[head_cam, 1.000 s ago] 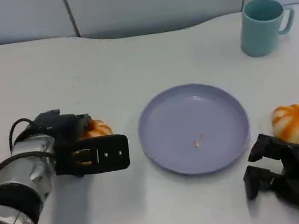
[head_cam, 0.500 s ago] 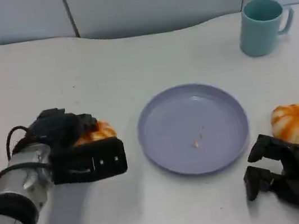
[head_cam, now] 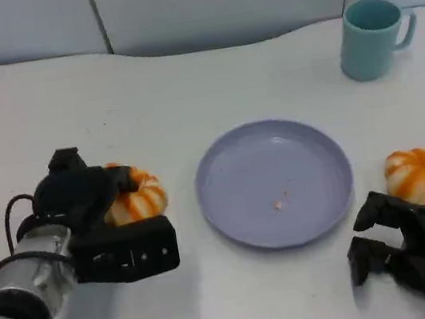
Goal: Grasp the bread from the table and place it into the plate.
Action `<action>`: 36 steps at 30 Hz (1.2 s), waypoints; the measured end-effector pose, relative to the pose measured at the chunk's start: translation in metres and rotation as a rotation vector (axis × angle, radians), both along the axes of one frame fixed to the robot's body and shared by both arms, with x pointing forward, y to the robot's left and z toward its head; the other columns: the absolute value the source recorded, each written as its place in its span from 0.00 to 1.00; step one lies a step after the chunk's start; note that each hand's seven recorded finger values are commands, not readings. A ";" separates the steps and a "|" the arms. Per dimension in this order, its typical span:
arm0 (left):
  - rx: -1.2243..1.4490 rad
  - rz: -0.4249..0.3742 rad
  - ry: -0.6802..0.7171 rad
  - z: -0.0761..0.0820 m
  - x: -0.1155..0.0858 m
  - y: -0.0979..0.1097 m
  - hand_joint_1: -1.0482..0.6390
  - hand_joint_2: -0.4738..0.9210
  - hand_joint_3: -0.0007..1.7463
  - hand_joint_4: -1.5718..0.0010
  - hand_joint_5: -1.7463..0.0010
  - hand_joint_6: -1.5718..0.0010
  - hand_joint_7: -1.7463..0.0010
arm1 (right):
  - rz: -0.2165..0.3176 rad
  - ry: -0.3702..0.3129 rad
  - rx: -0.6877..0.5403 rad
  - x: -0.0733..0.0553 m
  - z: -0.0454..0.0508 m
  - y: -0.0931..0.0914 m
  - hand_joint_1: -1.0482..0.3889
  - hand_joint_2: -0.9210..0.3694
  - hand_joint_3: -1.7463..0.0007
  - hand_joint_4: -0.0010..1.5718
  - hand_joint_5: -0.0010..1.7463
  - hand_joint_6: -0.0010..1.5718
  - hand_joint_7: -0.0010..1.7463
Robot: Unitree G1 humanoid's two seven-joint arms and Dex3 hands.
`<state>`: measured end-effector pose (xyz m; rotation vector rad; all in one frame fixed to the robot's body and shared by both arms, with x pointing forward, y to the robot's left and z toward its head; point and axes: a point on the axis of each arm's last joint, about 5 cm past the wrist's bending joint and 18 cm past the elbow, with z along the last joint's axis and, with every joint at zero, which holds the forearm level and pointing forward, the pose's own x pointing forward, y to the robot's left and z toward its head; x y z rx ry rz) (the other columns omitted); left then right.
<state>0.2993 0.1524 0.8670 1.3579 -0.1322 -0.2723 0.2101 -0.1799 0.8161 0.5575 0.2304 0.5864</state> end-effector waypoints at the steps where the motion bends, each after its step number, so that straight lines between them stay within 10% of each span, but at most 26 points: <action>1: -0.013 -0.004 -0.034 -0.003 -0.002 0.000 0.49 1.00 0.28 0.50 0.00 0.63 0.01 | 0.002 -0.001 0.002 0.000 -0.0001 -0.001 0.36 0.00 0.86 0.48 0.91 0.42 0.71; 6: -0.064 -0.032 -0.145 0.001 -0.002 0.002 0.52 0.76 0.58 0.48 0.00 0.60 0.00 | -0.005 0.002 -0.003 0.001 0.0002 -0.001 0.36 0.00 0.86 0.48 0.90 0.42 0.71; 23: -0.322 -0.067 -0.318 0.032 0.011 -0.007 0.51 0.71 0.63 0.44 0.00 0.57 0.00 | -0.012 0.000 -0.019 0.002 0.0016 0.001 0.35 0.00 0.85 0.48 0.92 0.42 0.72; 36: -0.470 -0.298 -0.388 0.061 0.011 -0.051 0.52 0.63 0.77 0.40 0.00 0.55 0.00 | -0.031 -0.010 -0.033 0.002 0.0028 0.005 0.35 0.00 0.85 0.47 0.93 0.42 0.71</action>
